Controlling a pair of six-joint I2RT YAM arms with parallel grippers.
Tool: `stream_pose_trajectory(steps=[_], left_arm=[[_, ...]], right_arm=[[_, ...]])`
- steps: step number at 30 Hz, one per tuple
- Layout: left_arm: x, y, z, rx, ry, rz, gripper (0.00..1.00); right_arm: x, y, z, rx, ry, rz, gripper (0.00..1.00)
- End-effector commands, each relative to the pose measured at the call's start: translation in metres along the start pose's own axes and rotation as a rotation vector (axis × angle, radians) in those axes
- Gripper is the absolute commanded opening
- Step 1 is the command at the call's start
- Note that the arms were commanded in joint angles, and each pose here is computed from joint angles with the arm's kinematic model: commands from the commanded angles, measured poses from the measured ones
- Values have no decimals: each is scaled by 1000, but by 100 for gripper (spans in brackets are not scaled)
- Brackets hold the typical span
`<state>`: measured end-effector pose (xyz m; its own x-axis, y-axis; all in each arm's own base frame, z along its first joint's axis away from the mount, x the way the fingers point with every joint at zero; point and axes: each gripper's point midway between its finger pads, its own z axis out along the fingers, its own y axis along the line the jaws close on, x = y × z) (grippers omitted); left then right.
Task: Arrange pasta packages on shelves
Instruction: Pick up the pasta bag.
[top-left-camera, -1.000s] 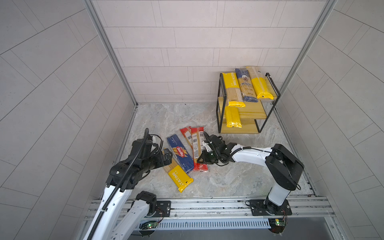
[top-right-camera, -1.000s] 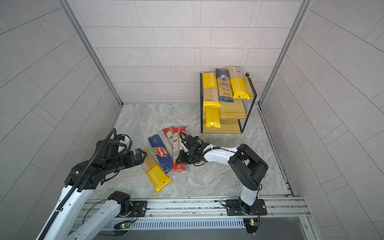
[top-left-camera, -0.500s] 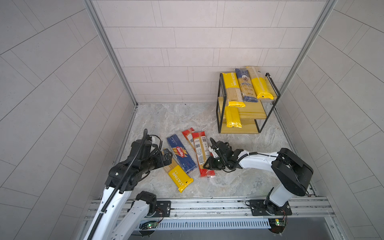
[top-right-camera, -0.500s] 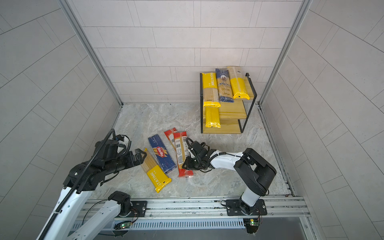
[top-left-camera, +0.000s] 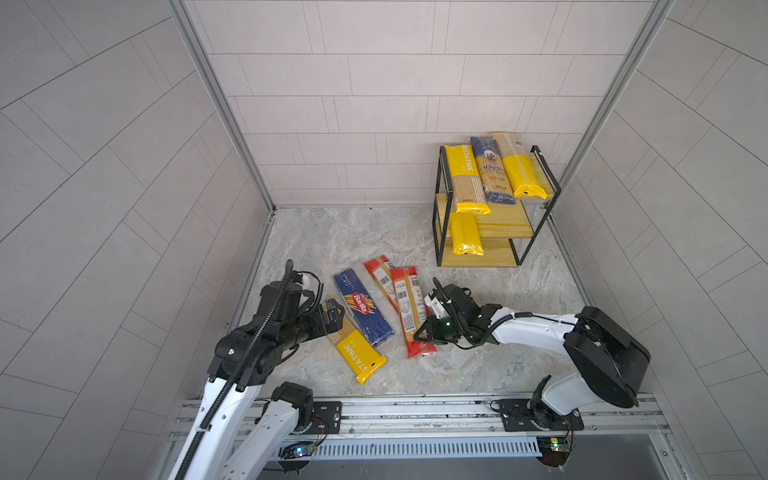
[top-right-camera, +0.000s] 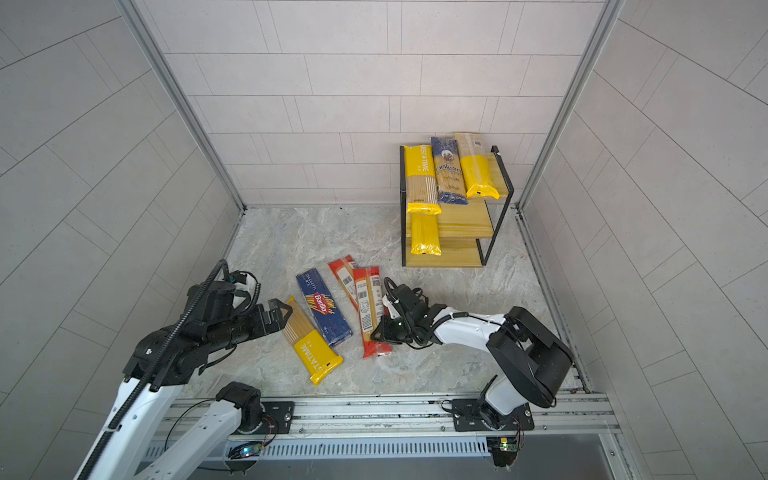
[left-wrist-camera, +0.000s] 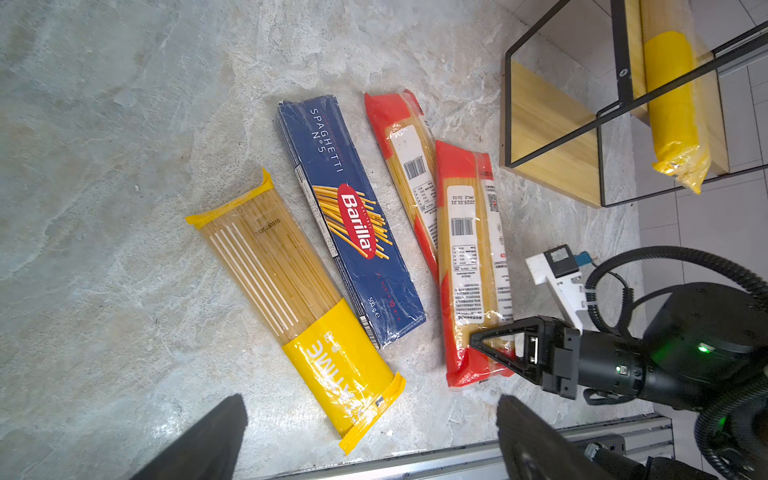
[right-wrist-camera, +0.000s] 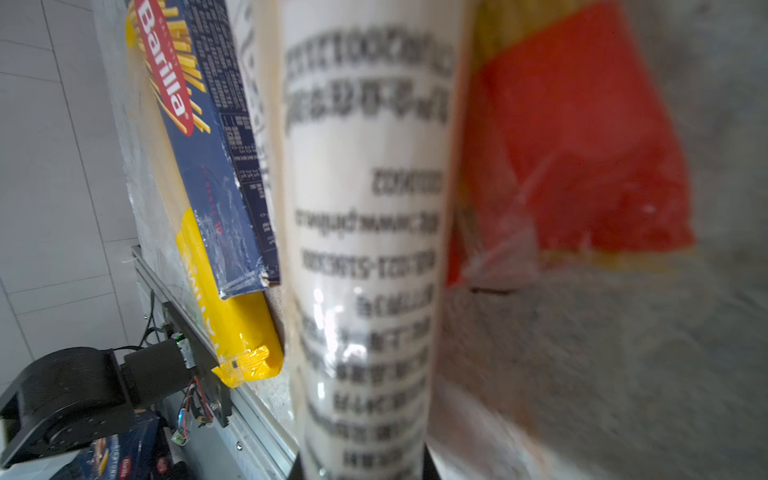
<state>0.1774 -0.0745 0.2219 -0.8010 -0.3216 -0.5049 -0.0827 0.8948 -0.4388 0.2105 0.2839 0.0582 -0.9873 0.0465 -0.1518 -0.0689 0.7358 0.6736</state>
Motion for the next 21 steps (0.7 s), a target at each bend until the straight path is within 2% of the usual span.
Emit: stream_pose_trajectory(steps=[1, 10, 21], left_arm=[[-3, -1, -5, 5, -14, -13, 100], [-7, -1, -7, -5, -28, -14, 100], [-6, -3, -8, 16, -36, -19, 100]], right_arm=[[-19, 22, -31, -82, -92, -18, 0], [0, 21, -102, -74, -151, -71, 0], [36, -3, -133, -77, -174, -28, 0]])
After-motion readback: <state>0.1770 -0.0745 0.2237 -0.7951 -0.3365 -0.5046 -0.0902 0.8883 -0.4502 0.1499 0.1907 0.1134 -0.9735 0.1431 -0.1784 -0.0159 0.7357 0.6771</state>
